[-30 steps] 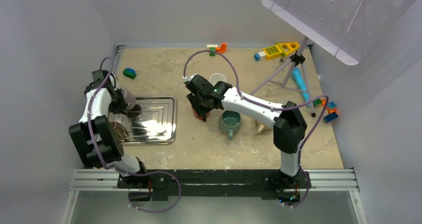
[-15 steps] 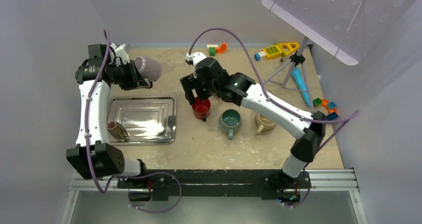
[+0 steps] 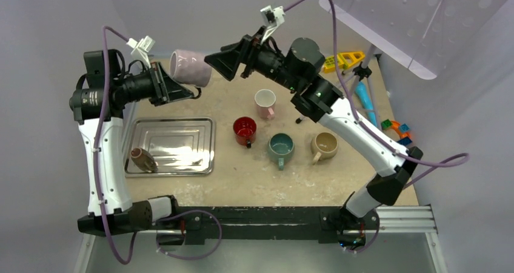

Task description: Turn the mug right side up

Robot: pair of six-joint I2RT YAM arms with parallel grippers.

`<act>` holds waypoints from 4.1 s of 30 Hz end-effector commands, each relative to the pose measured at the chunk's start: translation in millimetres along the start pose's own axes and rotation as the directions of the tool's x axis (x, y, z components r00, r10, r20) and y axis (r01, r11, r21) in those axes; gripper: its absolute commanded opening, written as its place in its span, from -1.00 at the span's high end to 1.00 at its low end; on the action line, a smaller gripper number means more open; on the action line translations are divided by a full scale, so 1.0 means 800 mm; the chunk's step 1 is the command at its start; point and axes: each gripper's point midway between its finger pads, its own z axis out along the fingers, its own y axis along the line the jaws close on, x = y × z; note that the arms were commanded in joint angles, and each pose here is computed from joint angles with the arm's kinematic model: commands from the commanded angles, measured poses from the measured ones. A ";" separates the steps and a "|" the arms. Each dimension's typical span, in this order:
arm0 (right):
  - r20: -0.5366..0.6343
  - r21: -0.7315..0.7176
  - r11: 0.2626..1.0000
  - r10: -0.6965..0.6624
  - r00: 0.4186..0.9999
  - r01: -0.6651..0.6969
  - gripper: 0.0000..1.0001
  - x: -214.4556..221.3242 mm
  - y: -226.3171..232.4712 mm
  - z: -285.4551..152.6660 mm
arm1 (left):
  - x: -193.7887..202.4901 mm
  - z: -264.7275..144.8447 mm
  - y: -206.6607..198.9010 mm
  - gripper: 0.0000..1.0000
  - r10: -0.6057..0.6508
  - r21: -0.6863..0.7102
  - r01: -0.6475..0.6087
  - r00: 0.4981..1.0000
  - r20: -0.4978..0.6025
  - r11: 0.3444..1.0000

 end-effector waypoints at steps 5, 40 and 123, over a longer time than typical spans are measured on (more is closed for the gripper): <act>-0.066 -0.091 0.979 0.176 0.982 -0.182 -0.80 0.026 0.010 0.017 | -0.007 -0.033 -0.086 1.00 0.097 0.201 -0.113 0.991 0.090 0.973; -0.610 0.151 0.957 -0.108 0.785 0.249 1.00 0.254 -0.080 -0.088 | 0.100 -0.074 0.256 -1.00 -0.174 -0.780 -0.063 0.961 -0.216 0.622; -0.800 0.194 0.824 -0.181 0.572 0.532 -0.45 0.331 -0.080 -0.114 | 0.093 -0.030 0.337 1.00 -0.270 -0.588 0.040 0.912 -0.310 0.808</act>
